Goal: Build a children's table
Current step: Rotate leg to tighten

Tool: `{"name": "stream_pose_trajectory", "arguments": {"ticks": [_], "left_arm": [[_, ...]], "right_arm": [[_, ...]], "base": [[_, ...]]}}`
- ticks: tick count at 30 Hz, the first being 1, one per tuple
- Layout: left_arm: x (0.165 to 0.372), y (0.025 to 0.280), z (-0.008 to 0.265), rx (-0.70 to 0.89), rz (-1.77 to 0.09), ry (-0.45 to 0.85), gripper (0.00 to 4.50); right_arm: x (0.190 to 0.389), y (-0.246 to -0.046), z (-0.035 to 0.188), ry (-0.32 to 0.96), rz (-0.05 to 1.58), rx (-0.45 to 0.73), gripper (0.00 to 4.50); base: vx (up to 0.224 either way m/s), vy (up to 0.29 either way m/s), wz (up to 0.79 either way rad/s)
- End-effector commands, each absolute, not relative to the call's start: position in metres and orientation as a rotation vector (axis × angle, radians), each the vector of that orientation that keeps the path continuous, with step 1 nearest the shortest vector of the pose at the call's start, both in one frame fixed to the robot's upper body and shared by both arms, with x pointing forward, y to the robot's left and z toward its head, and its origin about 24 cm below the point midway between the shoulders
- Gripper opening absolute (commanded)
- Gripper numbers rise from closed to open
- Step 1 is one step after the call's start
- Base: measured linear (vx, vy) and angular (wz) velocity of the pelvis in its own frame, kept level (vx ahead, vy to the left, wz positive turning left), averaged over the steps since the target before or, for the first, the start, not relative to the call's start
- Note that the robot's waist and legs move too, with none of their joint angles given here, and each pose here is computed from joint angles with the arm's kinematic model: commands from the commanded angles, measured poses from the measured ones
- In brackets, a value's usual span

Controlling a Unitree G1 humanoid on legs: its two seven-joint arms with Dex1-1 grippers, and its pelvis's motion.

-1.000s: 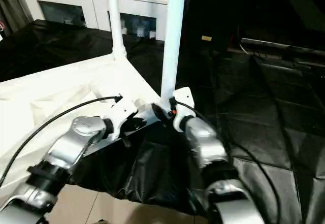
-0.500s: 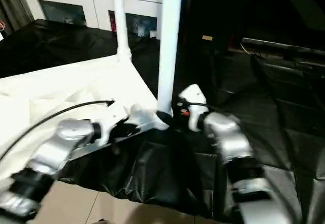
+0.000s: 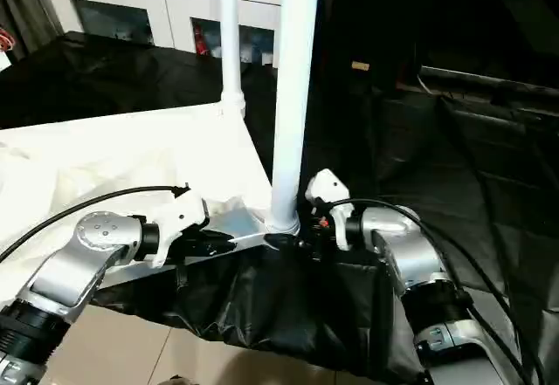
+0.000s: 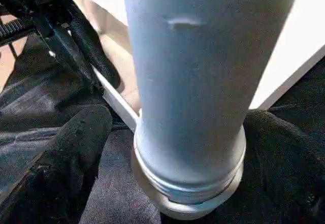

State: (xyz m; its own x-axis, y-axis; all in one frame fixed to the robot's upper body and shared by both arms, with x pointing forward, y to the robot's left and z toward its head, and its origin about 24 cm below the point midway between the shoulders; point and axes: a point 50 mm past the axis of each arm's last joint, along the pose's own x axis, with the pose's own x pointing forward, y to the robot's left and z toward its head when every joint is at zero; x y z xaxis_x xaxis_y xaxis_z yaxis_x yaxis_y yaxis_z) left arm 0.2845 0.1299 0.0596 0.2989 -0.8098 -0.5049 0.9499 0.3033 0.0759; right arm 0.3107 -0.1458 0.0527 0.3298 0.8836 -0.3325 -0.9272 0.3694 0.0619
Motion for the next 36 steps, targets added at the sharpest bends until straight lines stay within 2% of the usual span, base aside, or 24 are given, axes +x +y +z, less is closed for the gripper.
{"name": "stream_pose_trajectory", "arguments": {"ticks": [1, 4, 8, 12, 13, 20, 26, 27, 30, 34, 36], "left_arm": [[0.283, 0.116, 0.080, 0.378, -1.279, 0.277, 0.00], [0.284, 0.116, 0.081, 0.379, -1.279, 0.278, 0.00], [0.284, 0.116, 0.081, 0.379, -1.278, 0.278, 0.00], [0.284, 0.117, 0.080, 0.379, -1.275, 0.280, 0.00], [0.284, 0.117, 0.080, 0.379, -1.275, 0.281, 0.00], [0.286, 0.118, 0.079, 0.378, -1.252, 0.282, 0.00], [0.303, 0.114, 0.075, 0.392, -1.109, 0.295, 0.00], [0.310, 0.110, 0.074, 0.392, -1.040, 0.298, 0.00], [0.323, 0.101, 0.074, 0.380, -0.950, 0.297, 0.00], [0.335, 0.087, 0.074, 0.368, -0.890, 0.297, 0.00], [0.339, 0.080, 0.074, 0.357, -0.872, 0.290, 0.00]], "right_arm": [[0.312, -0.145, 0.058, 0.324, 1.195, -0.151, 4.29], [0.313, -0.143, 0.058, 0.326, 1.198, -0.146, 4.15], [0.313, -0.142, 0.057, 0.328, 1.199, -0.144, 3.69], [0.312, -0.139, 0.055, 0.329, 1.209, -0.124, 3.55], [0.312, -0.139, 0.055, 0.329, 1.211, -0.122, 3.34], [0.310, -0.132, 0.050, 0.320, 1.196, -0.085, 2.79], [0.316, -0.121, 0.033, 0.327, 0.964, -0.034, 2.72], [0.318, -0.115, 0.026, 0.340, 0.862, -0.007, 2.72], [0.323, -0.105, 0.016, 0.367, 0.695, 0.052, 2.71], [0.330, -0.090, 0.012, 0.371, 0.537, 0.062, 2.70], [0.332, -0.080, 0.014, 0.350, 0.537, 0.036, 2.70]], "base": [[0.000, 0.000, 0.00], [0.000, 0.000, 0.00], [0.000, 0.000, 0.00], [0.000, 0.000, 0.00], [0.000, 0.000, 0.00], [0.000, 0.000, 0.00], [0.000, 0.000, 0.00], [0.000, 0.000, 0.00], [0.000, 0.000, 0.00], [0.000, 0.000, 0.00], [0.000, 0.000, 0.00]]}}
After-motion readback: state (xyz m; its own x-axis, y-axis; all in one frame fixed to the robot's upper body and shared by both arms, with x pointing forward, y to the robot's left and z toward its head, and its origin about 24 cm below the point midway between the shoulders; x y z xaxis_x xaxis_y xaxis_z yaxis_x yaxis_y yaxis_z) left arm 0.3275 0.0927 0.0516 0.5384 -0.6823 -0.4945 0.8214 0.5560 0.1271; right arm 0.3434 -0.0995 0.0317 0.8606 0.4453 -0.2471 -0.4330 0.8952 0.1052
